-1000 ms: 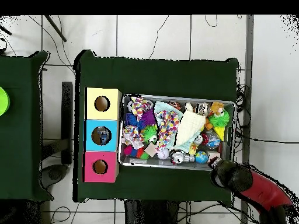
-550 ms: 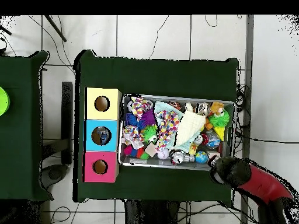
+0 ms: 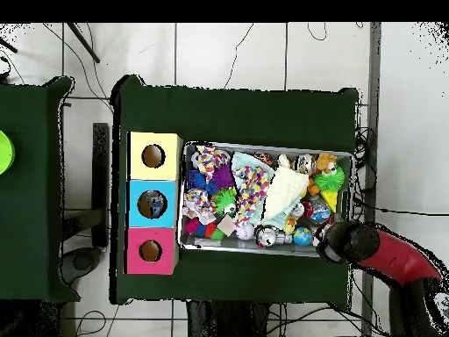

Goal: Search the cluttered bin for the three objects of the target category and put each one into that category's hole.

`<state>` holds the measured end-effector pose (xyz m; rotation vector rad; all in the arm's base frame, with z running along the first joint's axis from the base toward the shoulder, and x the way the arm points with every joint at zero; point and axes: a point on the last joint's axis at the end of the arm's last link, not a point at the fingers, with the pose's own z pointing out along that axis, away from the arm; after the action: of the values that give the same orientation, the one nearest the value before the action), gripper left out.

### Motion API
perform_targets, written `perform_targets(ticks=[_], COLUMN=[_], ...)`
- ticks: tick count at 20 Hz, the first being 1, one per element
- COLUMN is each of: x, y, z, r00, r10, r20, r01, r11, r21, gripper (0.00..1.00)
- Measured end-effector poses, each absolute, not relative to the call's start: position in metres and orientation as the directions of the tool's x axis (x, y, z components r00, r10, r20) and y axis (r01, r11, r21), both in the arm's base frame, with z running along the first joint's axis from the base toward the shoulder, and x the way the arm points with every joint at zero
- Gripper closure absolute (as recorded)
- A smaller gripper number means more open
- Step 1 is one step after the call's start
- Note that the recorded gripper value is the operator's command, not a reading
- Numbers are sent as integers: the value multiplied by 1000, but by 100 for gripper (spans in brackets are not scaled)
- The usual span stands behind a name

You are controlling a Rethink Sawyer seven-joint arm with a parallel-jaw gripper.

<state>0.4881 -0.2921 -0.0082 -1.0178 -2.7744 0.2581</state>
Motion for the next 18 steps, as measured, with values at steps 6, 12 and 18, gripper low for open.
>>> perform_targets(ticks=[6, 12, 18], x=[509, 523, 540], y=[-296, -298, -304], z=[-5, 36, 89], r00=[-763, -771, -775], r10=[642, 636, 629], r20=[69, 17, -59], r01=[619, 618, 625], r11=[757, 756, 749], r21=[-209, -215, -218], gripper=[0, 0, 0])
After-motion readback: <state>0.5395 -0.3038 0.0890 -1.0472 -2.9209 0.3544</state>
